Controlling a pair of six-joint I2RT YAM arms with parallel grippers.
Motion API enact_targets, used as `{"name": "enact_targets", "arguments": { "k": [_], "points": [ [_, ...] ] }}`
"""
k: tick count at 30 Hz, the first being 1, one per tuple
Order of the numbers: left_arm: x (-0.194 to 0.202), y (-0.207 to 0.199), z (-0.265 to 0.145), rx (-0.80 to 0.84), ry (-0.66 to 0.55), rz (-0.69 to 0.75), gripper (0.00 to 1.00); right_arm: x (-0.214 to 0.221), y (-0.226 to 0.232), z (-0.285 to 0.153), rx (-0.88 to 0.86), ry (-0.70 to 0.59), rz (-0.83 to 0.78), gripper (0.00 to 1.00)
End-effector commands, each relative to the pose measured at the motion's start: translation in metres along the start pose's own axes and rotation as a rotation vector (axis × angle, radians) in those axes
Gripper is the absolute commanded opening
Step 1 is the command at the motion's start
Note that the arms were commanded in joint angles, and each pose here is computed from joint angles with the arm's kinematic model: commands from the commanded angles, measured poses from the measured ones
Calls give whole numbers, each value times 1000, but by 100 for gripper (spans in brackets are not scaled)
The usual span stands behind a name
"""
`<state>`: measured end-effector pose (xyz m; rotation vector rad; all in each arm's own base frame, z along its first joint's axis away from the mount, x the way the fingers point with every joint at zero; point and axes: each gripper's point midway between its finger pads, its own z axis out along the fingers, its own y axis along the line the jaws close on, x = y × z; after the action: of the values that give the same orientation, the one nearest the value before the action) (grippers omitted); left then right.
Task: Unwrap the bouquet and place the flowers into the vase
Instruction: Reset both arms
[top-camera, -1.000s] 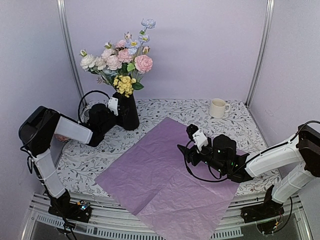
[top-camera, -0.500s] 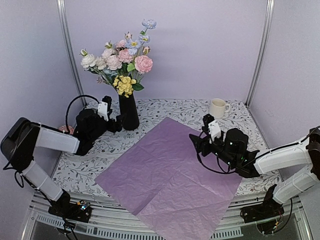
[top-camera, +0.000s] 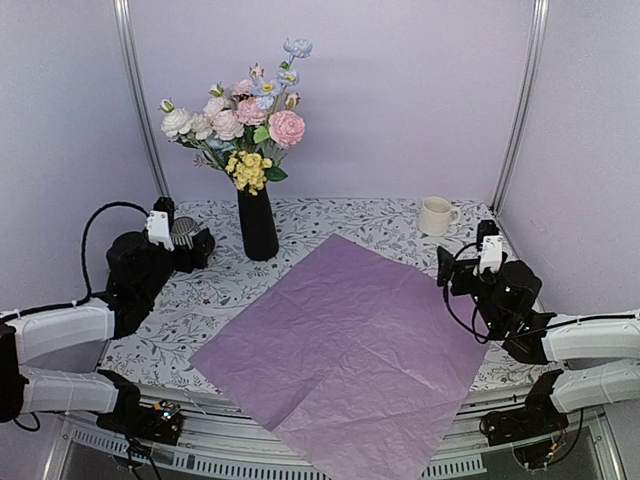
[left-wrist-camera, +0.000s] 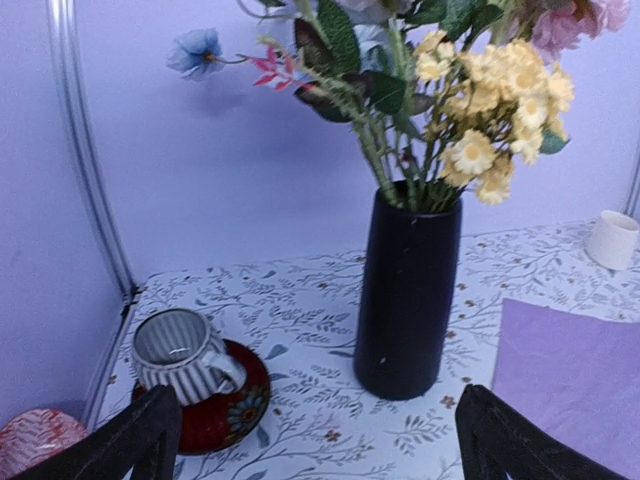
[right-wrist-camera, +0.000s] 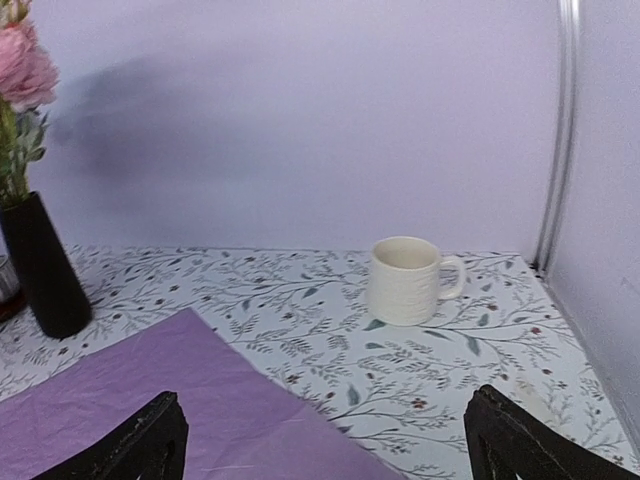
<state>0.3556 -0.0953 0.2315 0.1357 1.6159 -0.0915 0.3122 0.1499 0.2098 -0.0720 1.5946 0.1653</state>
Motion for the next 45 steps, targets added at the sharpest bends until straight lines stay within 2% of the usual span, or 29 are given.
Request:
{"name": "enact_targets", "arguments": {
  "k": [1,5,7,9,11,14,17,19,23,26,27,29,32,36,38,40,45],
  "points": [
    [27,34,-14,-152,40,91,98,-13,-56,-8,197,-49,50,99],
    [42,52,-16,-193,17,95,98,-6,-114,-12,387,-56,46,99],
    [47,61,-13,-210,15,71,98,-5,-142,-13,474,-61,116,99],
    [53,67,-8,-217,20,63,98,-9,-134,-2,337,-58,73,99],
    [58,72,-3,-232,22,76,98,-4,-123,3,227,-54,-57,99],
    [65,80,7,-253,25,83,98,9,-127,6,183,-83,-73,100],
    [65,82,19,-246,33,116,98,12,-142,17,243,-114,-109,99],
    [64,87,20,-264,15,124,98,20,-146,32,233,-90,-166,100],
    [65,97,12,-269,-57,101,98,36,-164,53,228,-1,-97,100],
    [80,97,17,-204,-13,74,98,36,-166,55,223,4,-88,100],
    [75,98,16,-197,-48,80,98,36,-166,56,223,5,-87,100],
    [80,96,17,-184,-14,67,98,37,-166,56,221,7,-83,100],
    [77,96,16,-183,-34,78,98,38,-166,57,211,13,-80,100],
    [76,94,14,-180,-47,86,97,46,-147,55,38,13,-96,99],
    [77,93,13,-177,-42,85,93,43,-149,50,52,-16,-97,99],
    [76,93,13,-175,-46,87,98,44,-150,49,55,-14,-93,99],
    [75,91,11,-176,-55,93,98,42,-151,47,67,-24,-93,99]
  ]
}}
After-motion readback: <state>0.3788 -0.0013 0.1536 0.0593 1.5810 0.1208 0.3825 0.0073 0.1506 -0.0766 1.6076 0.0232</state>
